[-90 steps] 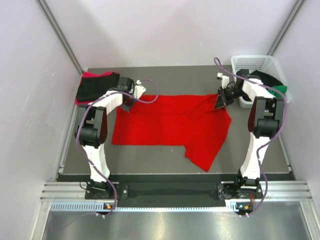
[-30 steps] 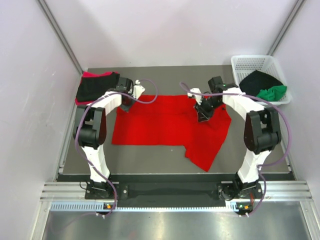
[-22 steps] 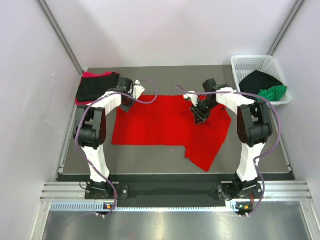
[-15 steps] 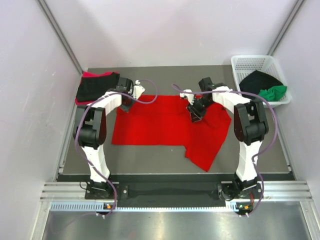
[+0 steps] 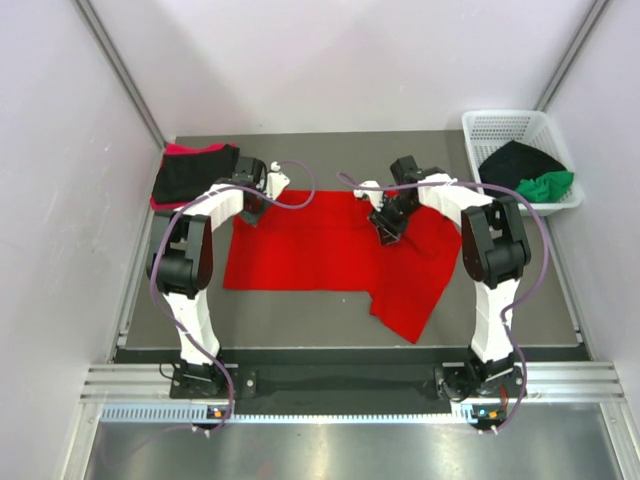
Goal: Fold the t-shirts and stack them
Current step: Fold the tshirt
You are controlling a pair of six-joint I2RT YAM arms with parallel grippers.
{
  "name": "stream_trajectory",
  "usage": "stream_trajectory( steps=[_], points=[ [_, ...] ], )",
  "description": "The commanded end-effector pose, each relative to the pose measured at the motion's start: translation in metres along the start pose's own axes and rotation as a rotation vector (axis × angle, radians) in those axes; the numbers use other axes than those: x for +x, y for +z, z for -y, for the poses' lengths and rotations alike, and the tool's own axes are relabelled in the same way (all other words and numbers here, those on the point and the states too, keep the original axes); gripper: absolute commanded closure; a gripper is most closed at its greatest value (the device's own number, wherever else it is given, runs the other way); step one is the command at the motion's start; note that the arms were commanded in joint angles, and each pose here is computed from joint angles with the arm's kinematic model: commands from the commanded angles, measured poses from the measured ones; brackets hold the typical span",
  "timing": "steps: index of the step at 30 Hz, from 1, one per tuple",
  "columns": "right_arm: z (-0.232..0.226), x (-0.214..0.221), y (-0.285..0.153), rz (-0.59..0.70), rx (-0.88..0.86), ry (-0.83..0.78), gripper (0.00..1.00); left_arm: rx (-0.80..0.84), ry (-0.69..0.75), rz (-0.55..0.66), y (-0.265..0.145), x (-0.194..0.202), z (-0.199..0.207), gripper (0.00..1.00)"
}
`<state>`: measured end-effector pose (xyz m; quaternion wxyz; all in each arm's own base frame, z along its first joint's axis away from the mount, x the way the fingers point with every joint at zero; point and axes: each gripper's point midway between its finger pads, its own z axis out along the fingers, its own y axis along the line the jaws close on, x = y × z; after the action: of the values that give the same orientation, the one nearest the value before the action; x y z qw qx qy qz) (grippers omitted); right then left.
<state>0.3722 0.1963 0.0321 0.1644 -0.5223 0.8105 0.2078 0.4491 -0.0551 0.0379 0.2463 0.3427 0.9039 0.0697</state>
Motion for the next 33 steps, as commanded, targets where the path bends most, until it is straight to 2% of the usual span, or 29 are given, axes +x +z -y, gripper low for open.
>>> stream_trajectory(
  steps=[1,9,11,14,20,27,33],
  points=[
    [0.005,-0.013,-0.008,0.026,0.063,-0.049,0.62,-0.04,-0.018,0.054,-0.008,-0.013,-0.012,0.81],
    [0.009,-0.007,-0.004,0.007,0.091,-0.038,0.65,-0.043,-0.022,0.06,-0.007,-0.017,-0.014,0.81],
    [0.011,-0.01,-0.004,0.01,0.103,-0.037,0.71,-0.044,-0.022,0.059,-0.008,-0.017,-0.014,0.81],
    [0.012,-0.012,-0.009,0.014,0.127,-0.038,0.73,-0.046,-0.022,0.056,-0.008,-0.016,-0.014,0.81],
    [0.012,-0.015,-0.022,0.026,0.165,-0.032,0.93,-0.046,-0.026,0.063,-0.008,-0.017,-0.014,0.81],
    [-0.004,-0.036,-0.042,0.055,0.174,-0.033,0.95,-0.051,-0.029,0.067,-0.007,-0.018,-0.017,0.81],
    [-0.027,-0.037,-0.034,0.029,0.125,-0.026,0.95,-0.049,-0.034,0.077,-0.008,-0.019,-0.017,0.82]
  ],
)
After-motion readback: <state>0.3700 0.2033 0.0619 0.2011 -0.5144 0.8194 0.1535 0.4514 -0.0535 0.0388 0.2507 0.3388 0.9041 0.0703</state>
